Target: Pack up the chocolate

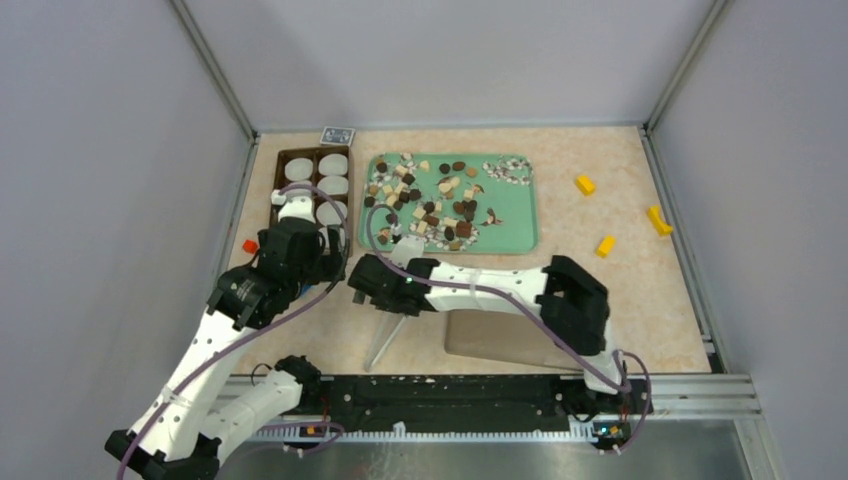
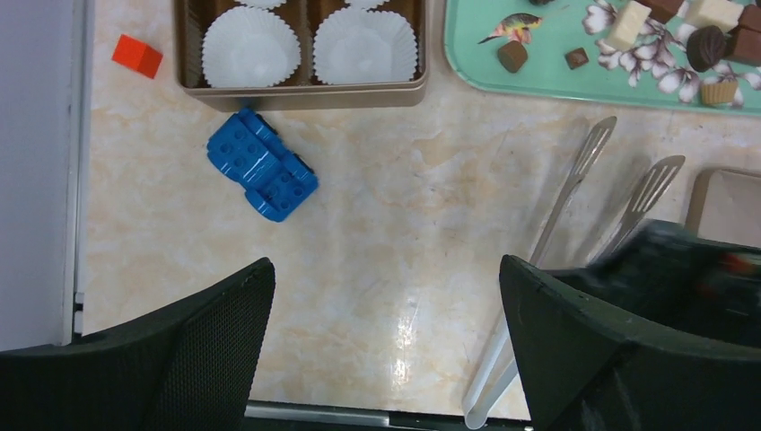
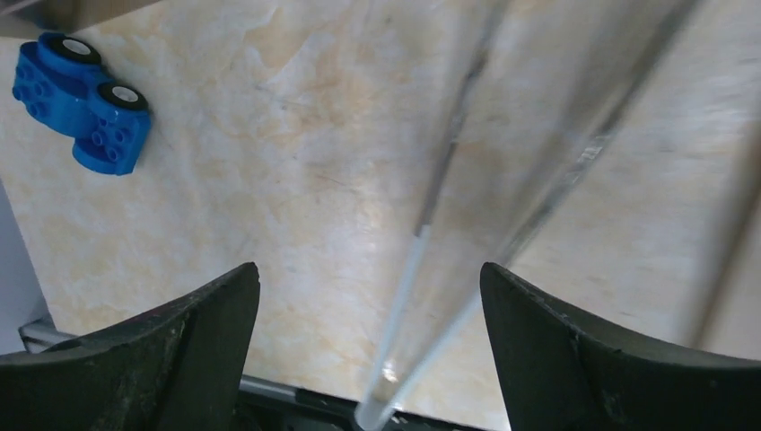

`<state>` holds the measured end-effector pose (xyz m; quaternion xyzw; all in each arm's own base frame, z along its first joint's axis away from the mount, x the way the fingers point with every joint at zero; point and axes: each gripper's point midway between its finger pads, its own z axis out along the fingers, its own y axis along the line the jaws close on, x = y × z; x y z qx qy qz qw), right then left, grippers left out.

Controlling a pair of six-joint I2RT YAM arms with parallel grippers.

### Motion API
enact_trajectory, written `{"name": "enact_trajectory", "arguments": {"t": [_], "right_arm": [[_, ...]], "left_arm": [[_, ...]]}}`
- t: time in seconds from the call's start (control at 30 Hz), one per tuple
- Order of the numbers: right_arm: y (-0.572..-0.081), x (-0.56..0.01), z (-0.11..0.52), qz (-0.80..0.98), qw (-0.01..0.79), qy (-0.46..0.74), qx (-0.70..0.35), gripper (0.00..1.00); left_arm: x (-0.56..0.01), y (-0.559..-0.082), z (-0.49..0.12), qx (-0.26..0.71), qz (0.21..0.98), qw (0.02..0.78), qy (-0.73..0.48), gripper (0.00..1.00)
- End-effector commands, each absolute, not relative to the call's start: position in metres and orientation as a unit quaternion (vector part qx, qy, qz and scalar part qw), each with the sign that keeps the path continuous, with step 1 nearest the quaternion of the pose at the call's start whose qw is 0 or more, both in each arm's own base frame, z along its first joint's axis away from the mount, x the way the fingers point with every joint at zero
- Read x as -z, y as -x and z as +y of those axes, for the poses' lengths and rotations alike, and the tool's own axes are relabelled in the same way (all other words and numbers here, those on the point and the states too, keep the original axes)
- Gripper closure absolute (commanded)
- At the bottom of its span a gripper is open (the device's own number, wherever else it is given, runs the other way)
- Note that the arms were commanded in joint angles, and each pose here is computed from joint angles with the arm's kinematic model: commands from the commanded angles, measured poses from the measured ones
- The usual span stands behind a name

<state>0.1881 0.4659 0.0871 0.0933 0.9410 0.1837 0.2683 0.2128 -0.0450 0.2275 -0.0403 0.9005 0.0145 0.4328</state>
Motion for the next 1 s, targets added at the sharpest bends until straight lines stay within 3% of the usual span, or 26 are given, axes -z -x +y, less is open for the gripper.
{"name": "enact_trajectory", "arguments": {"t": [0.0,0.27,0.47,0.63,0.97], "right_arm": [[-0.218,-0.182,0.402,0.888,0.400,-0.091,-0.207,0.10],[-0.229,-0.217,0.226,0.845,0.500,-0.127,-0.140,0.10],[-0.215,-0.250,0.139,0.809,0.550,-0.172,-0.114,0.10],[-0.207,-0.260,0.105,0.791,0.569,-0.200,-0.103,0.10],[-0.204,-0.247,0.106,0.797,0.557,-0.207,-0.109,0.10]], "left_arm": [[-0.239,-0.228,-0.062,0.028,0.879,0.476,0.020,0.01],[-0.193,-0.215,-0.118,0.107,0.924,0.366,-0.030,0.01],[-0.136,-0.193,-0.159,0.121,0.942,0.310,-0.041,0.01],[-0.092,-0.176,-0.173,0.115,0.959,0.257,-0.044,0.01],[-0.044,-0.159,-0.189,0.090,0.973,0.181,-0.115,0.03]]}}
